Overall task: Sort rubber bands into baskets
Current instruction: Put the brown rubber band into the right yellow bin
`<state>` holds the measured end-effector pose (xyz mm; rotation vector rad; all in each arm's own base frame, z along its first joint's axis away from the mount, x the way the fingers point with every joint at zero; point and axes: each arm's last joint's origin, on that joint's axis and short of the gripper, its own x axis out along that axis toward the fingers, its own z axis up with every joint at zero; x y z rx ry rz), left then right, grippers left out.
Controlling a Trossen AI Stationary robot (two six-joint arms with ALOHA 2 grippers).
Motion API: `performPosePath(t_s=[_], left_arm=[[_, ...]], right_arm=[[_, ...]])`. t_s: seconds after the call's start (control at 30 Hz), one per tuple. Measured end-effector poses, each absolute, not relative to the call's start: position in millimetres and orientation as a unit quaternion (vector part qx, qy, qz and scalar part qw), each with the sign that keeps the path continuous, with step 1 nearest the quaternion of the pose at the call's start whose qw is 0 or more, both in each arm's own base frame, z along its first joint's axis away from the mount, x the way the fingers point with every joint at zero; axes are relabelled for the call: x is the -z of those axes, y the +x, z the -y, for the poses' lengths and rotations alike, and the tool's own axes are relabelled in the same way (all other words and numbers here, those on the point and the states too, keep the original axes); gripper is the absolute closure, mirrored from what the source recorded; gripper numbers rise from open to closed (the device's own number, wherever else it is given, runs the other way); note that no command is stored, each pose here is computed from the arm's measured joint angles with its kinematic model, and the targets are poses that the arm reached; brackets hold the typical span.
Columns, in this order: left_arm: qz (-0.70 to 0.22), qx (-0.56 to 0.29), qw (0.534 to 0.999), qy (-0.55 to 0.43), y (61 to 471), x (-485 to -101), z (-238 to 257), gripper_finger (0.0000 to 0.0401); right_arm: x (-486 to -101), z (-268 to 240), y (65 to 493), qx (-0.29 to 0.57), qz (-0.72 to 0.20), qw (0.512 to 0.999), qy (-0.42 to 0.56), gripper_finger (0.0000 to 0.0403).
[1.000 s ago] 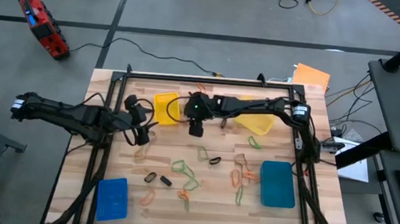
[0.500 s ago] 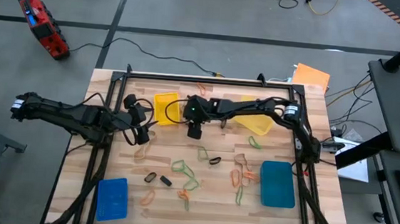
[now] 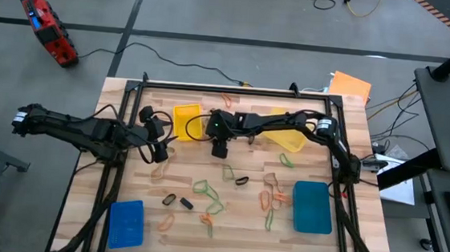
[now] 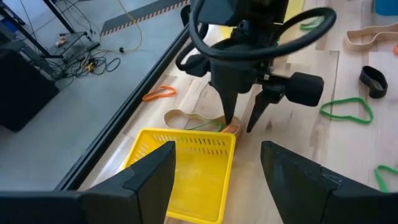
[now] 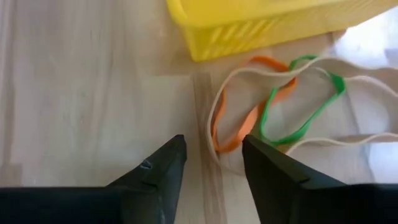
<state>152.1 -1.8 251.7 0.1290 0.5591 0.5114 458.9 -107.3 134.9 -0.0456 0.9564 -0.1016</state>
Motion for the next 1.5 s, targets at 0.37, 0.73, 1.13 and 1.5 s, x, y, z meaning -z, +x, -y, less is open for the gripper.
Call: performPosePath(t_s=[0.37,0.73,1.13,1.5], left_arm=[[-0.272,-0.25,0.927,0.063,152,-252,2,0.0181],[-0.269,-0.25,0.928,0.061,153,-252,2,0.0181],[-0.235,-0.251,0.938,0.045,162,-256,3,0.0181],[-0.212,-0.243,0.944,0.067,176,-257,5,0.0181]], right_arm=[[-140,106,454,0.041,-0.479,0.876,-0.03,0.0375],[-171,106,442,0.074,-0.489,0.867,-0.063,0.0393],[-259,99,410,0.091,-0.435,0.893,-0.074,0.0394],[-331,79,344,0.214,-0.447,0.867,-0.054,0.0394]])
